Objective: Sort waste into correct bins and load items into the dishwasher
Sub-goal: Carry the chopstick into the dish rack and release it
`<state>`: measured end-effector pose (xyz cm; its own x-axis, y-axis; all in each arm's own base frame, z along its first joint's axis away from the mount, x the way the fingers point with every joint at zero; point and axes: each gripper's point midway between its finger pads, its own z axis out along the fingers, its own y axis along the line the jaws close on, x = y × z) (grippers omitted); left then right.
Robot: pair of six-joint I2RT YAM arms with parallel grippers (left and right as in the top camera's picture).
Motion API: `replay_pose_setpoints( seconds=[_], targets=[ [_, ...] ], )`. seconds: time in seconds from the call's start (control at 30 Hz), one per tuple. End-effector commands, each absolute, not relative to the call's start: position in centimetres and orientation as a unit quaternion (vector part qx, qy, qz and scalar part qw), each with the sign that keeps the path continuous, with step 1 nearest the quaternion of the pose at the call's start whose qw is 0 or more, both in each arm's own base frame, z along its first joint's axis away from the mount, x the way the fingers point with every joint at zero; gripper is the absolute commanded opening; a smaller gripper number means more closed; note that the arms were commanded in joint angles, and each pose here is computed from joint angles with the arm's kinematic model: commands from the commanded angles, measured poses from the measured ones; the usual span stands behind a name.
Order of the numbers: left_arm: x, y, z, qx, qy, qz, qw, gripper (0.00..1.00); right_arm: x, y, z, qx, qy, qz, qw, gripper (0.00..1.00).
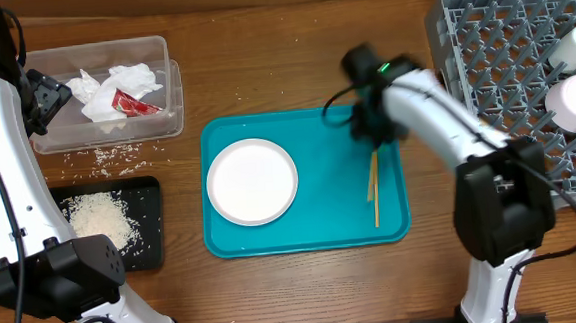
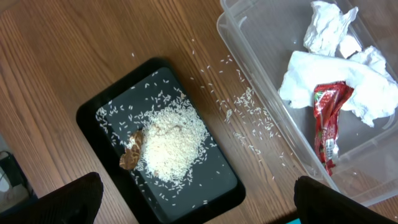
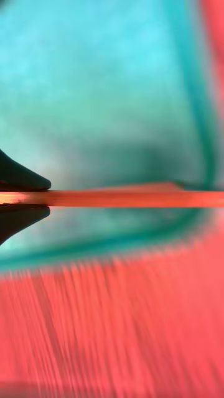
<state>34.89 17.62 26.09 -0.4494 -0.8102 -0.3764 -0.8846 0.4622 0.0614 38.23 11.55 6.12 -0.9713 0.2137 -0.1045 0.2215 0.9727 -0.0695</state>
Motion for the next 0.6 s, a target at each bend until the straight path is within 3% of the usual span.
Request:
replay_pose_setpoints(
  seconds=[0.0,0.1,0.27,0.57],
  targets=[
    [34.8,18.0,26.6,-0.502,0.840,0.133,0.157,1.00,42.2,8.4,11.8,0.033,0.995,0.013,0.091,0.04],
    [34.8,18.0,26.6,-0.502,0.840,0.133,0.157,1.00,43.8,6.5,14.4,-0.025,0.991,0.063,0.116,0.04],
    [34.8,18.0,26.6,-0.502,0.840,0.133,0.157,1.00,45.7,-0.3,16.2,-0.044,0.985,0.045,0.158,0.04],
    [34.8,18.0,26.6,-0.502,0.840,0.133,0.157,1.00,48.6,-8.0,17.7,0.002,0.971,0.020,0.239,0.04]
  ],
)
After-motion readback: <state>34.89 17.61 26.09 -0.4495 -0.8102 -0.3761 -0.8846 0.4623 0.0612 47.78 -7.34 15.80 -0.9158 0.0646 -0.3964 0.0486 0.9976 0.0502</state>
